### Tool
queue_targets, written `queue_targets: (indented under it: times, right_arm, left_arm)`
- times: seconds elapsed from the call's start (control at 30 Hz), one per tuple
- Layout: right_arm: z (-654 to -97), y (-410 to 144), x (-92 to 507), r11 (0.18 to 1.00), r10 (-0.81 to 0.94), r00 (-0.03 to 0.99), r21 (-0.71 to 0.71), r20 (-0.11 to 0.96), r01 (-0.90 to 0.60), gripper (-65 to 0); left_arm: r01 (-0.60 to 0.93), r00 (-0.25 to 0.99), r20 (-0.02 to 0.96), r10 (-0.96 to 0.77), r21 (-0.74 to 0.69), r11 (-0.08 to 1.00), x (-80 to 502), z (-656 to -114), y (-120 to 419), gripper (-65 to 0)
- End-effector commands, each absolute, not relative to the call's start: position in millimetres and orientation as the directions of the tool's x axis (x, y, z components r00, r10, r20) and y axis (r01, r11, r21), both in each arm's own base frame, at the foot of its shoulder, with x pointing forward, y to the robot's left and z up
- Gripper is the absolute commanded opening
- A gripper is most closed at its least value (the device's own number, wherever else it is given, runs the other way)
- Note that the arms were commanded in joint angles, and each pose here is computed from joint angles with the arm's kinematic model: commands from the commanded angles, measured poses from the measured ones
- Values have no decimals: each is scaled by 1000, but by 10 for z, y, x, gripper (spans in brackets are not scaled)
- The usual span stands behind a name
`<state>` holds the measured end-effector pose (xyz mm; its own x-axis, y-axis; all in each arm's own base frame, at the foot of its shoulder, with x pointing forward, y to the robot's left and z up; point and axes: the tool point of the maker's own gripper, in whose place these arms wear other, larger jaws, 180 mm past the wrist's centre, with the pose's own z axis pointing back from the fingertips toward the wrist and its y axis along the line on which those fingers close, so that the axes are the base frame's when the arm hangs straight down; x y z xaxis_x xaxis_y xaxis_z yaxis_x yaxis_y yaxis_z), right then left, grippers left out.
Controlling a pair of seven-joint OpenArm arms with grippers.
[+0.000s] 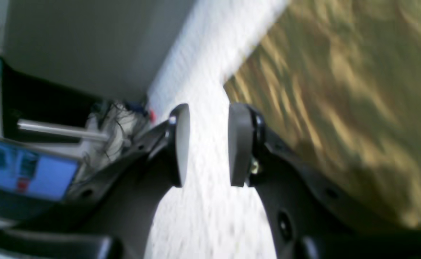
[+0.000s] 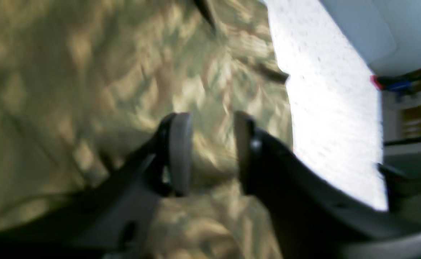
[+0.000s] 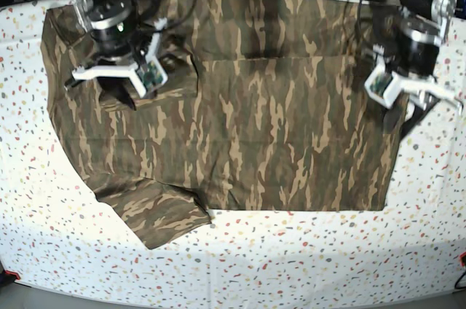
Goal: Fold the T-shirt properly
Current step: 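Lift the shirt edge with both grippers and carry it over the body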
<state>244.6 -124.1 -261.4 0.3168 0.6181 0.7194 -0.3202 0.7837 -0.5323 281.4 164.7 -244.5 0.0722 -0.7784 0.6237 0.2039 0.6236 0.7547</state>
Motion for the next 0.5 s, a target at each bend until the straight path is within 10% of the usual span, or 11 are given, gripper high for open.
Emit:
queue_targets:
  times: [0.0, 0.47]
  right_arm:
    - [-2422, -1209, 2552, 800, 596, 264, -533, 758, -277, -371]
    - [-1517, -916, 3103, 872, 460, -41, -460, 887, -165, -366]
  left_arm:
    - [137, 12, 634, -773, 765, 629, 2927, -2188, 1647, -471]
    - [-29, -137, 803, -580, 582, 813, 3528, -1320, 1497, -471]
